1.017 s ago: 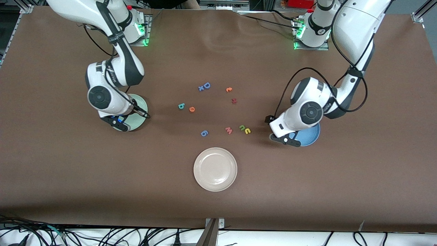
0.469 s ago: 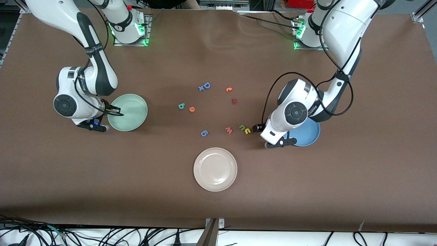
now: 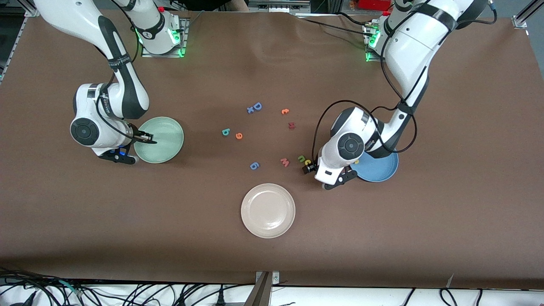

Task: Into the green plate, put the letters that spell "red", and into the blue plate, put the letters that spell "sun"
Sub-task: 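Grasp the U with the left gripper while the right gripper reaches the g, then carry the U to the blue plate while the right gripper grasps the g, then release the U in the blue plate while the right gripper drops the g, then reach the green U and orange e with the left and right grippers, then carry the U to the blue plate while the right gripper grasps the e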

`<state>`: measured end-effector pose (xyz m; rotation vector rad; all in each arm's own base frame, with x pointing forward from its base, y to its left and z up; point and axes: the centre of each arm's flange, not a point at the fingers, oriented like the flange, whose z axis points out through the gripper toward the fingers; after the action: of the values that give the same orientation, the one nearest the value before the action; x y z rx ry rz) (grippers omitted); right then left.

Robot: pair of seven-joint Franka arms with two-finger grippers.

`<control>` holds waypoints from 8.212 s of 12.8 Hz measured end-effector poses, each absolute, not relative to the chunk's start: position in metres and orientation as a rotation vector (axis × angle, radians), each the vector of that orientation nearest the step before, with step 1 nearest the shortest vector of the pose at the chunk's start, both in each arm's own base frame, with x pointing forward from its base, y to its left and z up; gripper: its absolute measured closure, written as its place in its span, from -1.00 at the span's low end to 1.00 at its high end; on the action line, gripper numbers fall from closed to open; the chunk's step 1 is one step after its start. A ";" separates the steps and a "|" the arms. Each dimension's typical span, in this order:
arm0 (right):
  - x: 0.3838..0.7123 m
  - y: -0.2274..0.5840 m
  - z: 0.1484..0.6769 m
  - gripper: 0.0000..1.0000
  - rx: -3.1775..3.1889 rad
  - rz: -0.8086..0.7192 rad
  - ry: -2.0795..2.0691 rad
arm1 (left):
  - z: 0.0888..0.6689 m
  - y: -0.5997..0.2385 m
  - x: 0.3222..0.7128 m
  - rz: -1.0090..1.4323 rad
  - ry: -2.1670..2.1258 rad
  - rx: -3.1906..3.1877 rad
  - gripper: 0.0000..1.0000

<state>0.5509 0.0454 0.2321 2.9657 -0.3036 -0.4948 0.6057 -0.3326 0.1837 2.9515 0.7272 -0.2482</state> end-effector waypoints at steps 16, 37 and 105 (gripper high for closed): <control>0.490 0.295 0.198 -0.97 2.962 -0.303 -0.715 | 0.170 -0.353 0.597 -0.231 0.733 2.936 0.01; 0.474 0.331 0.170 0.13 3.041 -0.273 -0.596 | 0.223 -0.222 0.646 -0.415 0.294 3.059 0.46; 0.474 0.377 0.171 -0.39 3.091 -0.105 -0.839 | 0.287 -0.196 0.631 -0.314 -0.744 3.056 0.48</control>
<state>0.4737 0.3771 0.1714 3.0906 -0.8394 -0.1050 0.6309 -0.1961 0.2873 3.0556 -0.7442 -0.3140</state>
